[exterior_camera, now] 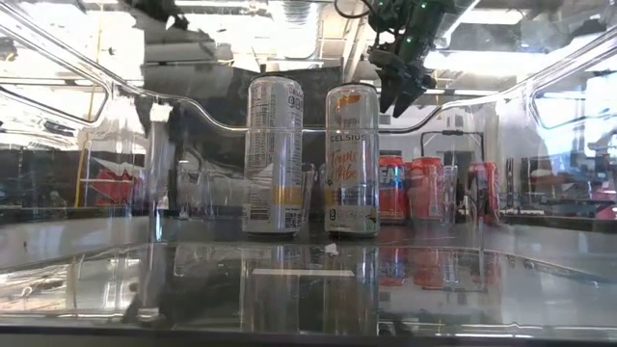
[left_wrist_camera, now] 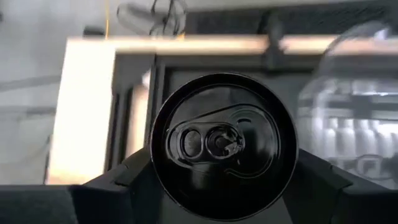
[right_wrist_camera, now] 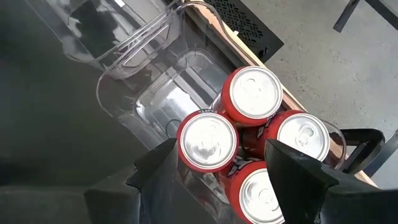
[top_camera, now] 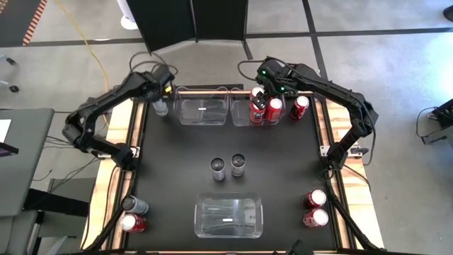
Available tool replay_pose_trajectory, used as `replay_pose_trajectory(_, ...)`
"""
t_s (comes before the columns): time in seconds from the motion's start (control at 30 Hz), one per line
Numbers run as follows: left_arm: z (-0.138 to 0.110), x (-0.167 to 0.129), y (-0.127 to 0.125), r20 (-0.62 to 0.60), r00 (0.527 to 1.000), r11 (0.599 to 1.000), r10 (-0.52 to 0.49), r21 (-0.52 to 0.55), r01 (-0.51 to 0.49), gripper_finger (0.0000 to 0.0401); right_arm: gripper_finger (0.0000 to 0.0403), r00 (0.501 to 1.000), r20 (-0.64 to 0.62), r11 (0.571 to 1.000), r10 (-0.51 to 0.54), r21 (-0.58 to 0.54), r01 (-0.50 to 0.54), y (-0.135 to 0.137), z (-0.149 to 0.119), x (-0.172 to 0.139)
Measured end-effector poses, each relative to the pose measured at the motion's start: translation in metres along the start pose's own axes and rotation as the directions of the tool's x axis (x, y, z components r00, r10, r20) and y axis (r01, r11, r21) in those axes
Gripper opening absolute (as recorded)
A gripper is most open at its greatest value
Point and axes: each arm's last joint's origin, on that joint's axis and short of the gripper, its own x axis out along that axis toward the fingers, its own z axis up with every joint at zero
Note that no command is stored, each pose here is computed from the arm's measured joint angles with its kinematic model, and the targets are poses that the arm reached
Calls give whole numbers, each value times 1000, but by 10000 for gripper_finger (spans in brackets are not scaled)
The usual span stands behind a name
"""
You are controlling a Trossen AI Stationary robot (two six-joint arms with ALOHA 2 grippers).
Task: Sort soda cans
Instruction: Put the top white soda can into the top left transparent bin
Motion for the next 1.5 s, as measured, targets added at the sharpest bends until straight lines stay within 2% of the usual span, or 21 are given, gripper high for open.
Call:
replay_pose_trajectory(0.17, 25, -53, 2, 105, 991, 994, -85, 78, 77, 250, 255, 1000, 1, 1000, 0, 1, 0, 0, 0, 0)
replay_pose_trajectory(0.27, 33, -80, 5, 151, 979, 988, -138, 88, 126, 250, 255, 1000, 13, 1000, 0, 6, 0, -1, 1, 0)
replay_pose_trajectory(0.47, 38, -102, 1, 209, 952, 973, -224, 98, 208, 250, 255, 1000, 10, 1000, -2, 29, 2, -2, 1, 0)
replay_pose_trajectory(0.63, 38, -93, -26, 206, 946, 956, -252, 206, 210, 250, 255, 1000, 5, 998, 10, 61, -10, -2, -1, -5)
replay_pose_trajectory(0.8, 34, -75, -65, 172, 948, 930, -269, 301, 209, 250, 255, 999, -45, 998, 9, 63, -6, -3, -8, -11)
replay_pose_trajectory(1.03, 24, -40, -107, 94, 972, 906, -217, 391, 164, 251, 255, 999, -51, 996, 9, 87, -4, -6, -16, -28)
replay_pose_trajectory(1.27, 25, -9, -125, 84, 980, 908, -178, 397, 131, 254, 255, 999, -38, 991, -5, 133, 10, -8, -31, -38)
replay_pose_trajectory(1.4, 24, 6, -126, 105, 977, 917, -186, 375, 134, 254, 255, 999, -44, 985, -11, 172, 19, -10, -47, -39)
replay_pose_trajectory(1.5, 21, 18, -122, 75, 984, 920, -159, 374, 120, 254, 255, 1000, -30, 977, -11, 213, 17, -12, -62, -40)
